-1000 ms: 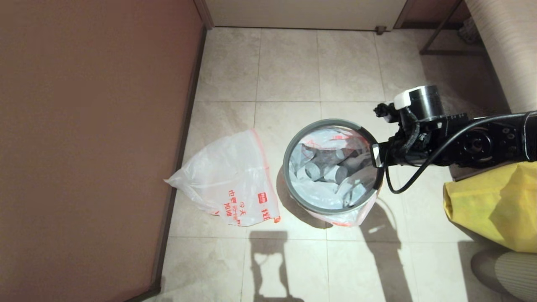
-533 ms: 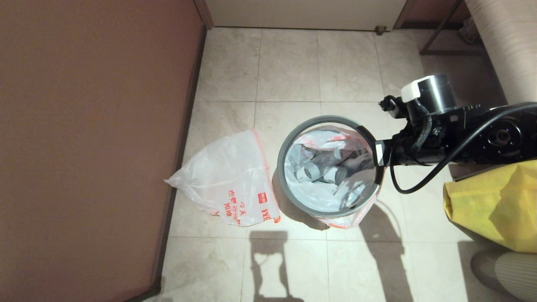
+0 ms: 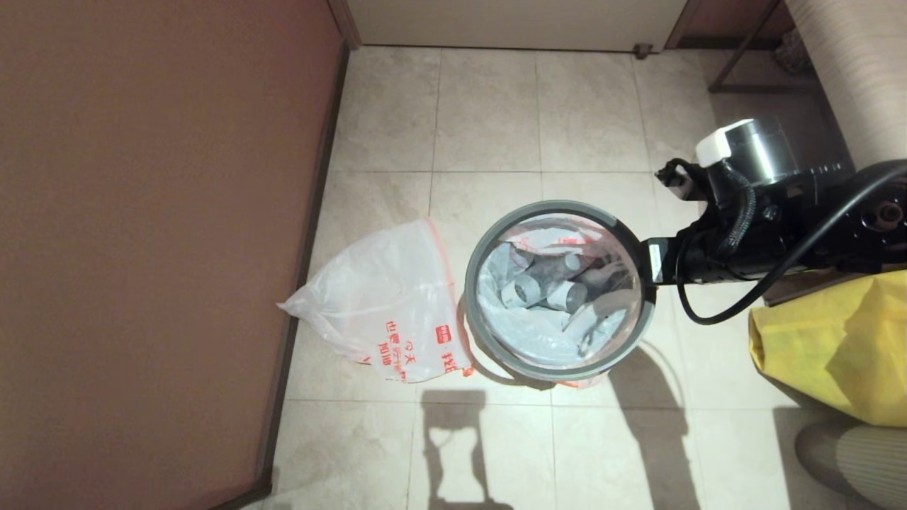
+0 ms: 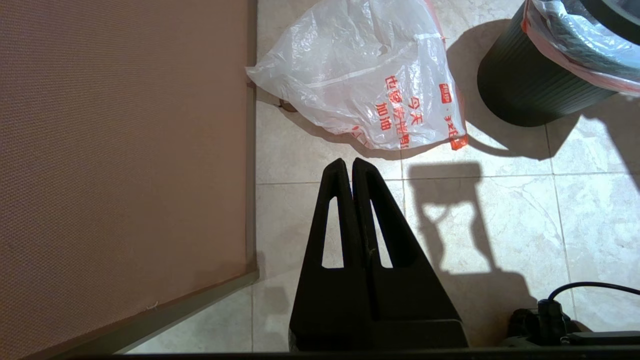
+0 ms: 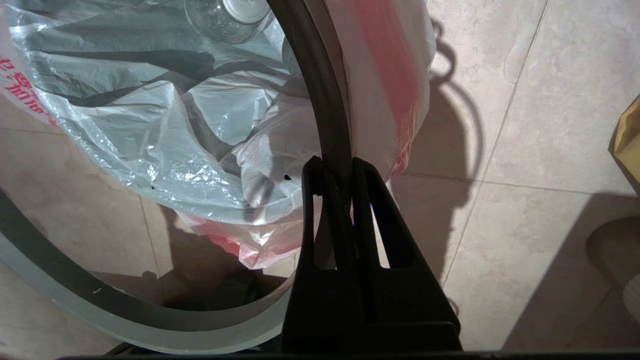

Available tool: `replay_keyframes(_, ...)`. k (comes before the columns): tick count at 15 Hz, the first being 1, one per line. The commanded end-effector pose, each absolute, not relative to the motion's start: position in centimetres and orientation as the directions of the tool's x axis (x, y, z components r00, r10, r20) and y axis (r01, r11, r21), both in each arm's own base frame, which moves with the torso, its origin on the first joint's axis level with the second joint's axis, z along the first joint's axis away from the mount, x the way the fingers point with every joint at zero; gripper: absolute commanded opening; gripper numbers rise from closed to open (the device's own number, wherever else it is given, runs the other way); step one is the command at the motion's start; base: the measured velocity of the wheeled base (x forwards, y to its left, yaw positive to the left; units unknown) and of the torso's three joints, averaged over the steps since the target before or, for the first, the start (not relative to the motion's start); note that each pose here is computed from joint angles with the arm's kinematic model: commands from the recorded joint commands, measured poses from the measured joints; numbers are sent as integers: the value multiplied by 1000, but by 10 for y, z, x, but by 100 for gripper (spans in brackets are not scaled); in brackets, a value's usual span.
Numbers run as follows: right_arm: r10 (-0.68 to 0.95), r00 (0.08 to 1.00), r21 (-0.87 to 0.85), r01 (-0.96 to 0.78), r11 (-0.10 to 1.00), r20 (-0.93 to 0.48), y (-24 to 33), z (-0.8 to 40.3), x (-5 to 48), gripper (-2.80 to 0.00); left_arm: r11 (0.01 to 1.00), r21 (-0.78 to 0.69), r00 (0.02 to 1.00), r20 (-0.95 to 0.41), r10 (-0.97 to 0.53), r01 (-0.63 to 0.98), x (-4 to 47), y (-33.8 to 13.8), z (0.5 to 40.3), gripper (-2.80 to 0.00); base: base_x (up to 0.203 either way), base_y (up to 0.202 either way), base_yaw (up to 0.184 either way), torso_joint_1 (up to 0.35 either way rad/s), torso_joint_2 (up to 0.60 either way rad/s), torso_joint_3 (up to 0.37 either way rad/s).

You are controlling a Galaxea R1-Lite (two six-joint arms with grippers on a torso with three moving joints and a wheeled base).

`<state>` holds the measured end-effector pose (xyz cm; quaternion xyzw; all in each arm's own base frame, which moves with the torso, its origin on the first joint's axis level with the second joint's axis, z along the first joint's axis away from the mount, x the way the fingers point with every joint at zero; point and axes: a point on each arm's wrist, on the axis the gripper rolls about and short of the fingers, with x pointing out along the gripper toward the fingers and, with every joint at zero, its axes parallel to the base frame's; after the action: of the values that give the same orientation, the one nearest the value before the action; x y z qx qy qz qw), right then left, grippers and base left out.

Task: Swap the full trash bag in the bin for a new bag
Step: Place the trash can ring on the floor

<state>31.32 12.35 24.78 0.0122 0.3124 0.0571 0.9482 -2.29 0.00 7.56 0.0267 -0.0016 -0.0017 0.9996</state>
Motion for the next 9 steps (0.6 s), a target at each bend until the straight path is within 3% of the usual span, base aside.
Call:
replay_keyframes(1,104,798,56,-88,995,-594,120,247,315,-280,999,54,1000,3,-3,3,-23,0,76,-280,0,0,0,0,0,0)
replay_keyframes(8,15,742,65,39,997,-670,108,208,345,-280,999,54,1000,3,-3,3,-23,0,76,-280,0,0,0,0,0,0)
replay_keyframes(9,14,745,69,43,997,-667,109,209,346,0,999,54,1000,3,-3,3,-23,0,76,-280,0,0,0,0,0,0)
